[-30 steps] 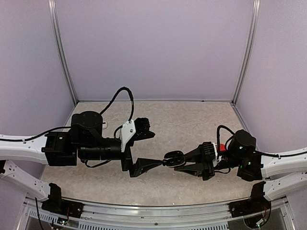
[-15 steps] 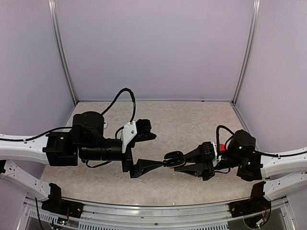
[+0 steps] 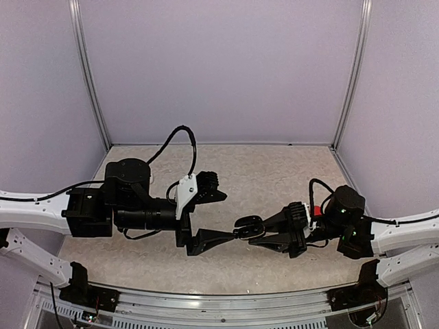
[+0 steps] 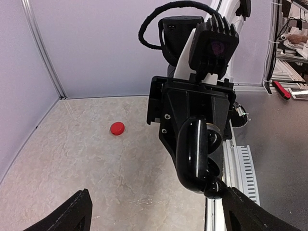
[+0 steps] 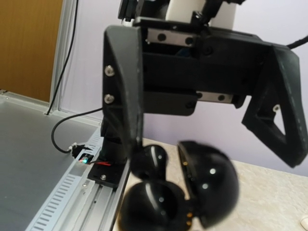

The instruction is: Insert the wireless bluetooth earbuds into the charging case

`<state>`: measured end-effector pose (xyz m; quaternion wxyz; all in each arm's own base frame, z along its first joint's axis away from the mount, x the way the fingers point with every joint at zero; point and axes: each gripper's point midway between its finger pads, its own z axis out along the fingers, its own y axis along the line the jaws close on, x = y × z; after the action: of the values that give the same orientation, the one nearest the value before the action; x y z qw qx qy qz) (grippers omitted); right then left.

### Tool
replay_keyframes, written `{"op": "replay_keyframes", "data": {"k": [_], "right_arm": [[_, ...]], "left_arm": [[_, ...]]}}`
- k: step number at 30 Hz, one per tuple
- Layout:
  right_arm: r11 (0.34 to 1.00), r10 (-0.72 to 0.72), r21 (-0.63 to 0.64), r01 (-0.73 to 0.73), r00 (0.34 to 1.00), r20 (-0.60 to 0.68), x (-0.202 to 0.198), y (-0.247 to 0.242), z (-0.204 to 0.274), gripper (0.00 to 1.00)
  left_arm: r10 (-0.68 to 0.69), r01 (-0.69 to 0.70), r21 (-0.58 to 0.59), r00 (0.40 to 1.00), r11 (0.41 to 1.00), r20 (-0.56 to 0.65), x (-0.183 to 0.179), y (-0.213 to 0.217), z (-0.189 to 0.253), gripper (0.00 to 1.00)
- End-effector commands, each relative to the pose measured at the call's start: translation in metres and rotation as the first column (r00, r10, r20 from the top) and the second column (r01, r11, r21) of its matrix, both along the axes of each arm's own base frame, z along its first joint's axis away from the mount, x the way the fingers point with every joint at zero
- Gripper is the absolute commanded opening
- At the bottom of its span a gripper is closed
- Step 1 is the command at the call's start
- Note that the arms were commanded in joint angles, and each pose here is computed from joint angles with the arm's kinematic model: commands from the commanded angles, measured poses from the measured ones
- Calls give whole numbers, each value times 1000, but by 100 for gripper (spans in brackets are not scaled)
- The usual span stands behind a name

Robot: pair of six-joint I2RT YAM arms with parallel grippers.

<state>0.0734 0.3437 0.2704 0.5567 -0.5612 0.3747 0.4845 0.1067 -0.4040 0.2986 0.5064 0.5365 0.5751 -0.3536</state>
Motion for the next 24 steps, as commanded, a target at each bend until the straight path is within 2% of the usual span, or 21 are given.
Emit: {"op": "replay_keyframes", "data": {"k": [1,24], "right_arm": [[998,10,56,-11,1000,17,-1,3,20,0],[998,32,54,-33,999,13,-4,6,18,0]], "left_arm": [[4,-3,-44,1000,999,22,2,-11,14,93],[20,-19,-59,1000,998,13,7,-21,13,90]]}}
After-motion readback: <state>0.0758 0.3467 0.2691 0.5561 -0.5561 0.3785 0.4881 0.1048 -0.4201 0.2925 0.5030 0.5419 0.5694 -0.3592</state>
